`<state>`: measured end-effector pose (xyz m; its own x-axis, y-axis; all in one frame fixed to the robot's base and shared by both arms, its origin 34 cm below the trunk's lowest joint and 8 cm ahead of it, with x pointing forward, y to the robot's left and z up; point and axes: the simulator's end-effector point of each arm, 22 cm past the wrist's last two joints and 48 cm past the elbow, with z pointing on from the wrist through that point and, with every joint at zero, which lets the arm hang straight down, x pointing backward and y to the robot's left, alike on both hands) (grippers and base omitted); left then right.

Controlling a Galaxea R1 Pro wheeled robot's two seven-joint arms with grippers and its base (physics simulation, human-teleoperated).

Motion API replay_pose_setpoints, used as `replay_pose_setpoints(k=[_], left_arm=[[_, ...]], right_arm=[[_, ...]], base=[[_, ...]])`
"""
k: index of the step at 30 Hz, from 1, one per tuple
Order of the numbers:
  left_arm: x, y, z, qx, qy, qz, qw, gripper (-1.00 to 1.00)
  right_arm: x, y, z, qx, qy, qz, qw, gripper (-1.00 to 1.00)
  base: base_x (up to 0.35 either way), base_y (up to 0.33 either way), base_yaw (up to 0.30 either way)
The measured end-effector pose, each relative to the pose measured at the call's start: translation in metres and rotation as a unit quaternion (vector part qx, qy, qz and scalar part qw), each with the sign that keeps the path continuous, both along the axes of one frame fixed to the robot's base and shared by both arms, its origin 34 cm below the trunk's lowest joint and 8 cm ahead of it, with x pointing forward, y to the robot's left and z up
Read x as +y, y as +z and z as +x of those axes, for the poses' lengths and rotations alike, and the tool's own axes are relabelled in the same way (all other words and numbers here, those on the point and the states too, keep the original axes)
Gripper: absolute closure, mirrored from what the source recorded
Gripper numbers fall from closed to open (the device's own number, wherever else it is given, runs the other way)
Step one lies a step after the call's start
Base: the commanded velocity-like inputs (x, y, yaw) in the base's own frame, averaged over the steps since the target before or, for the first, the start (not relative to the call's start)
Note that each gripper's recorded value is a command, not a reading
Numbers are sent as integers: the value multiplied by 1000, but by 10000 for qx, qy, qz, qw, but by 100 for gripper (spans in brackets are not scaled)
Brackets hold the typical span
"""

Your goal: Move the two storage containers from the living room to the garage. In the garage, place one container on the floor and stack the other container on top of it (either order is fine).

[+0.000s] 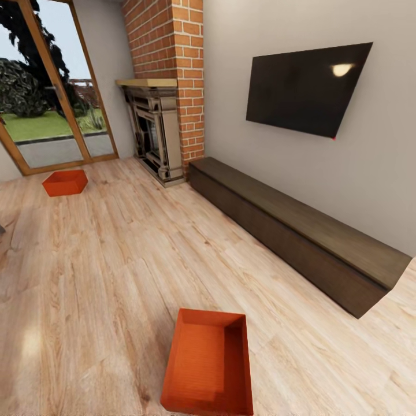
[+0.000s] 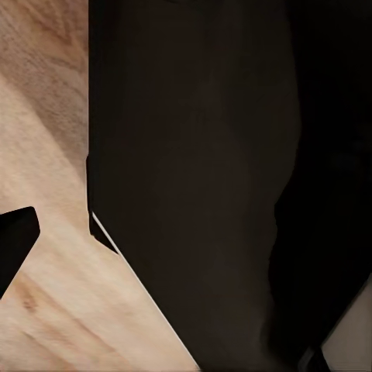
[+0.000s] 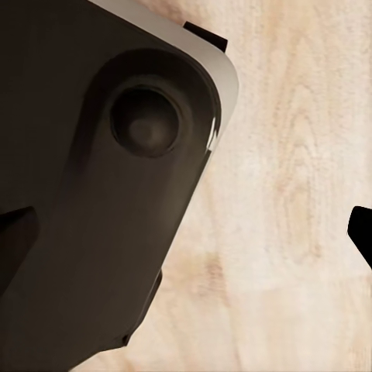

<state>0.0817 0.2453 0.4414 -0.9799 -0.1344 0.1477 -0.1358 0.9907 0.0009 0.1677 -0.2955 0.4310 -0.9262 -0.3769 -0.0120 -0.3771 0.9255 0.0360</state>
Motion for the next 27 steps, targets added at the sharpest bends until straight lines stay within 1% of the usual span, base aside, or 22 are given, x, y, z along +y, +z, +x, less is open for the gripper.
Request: replay_pose_setpoints(k=[27], left_arm=[[0,3,-16,213,0,0,9998,-100]], right_arm=[[0,-1,-17,215,0,-3,9998,-100]], base=[[0,0,0]])
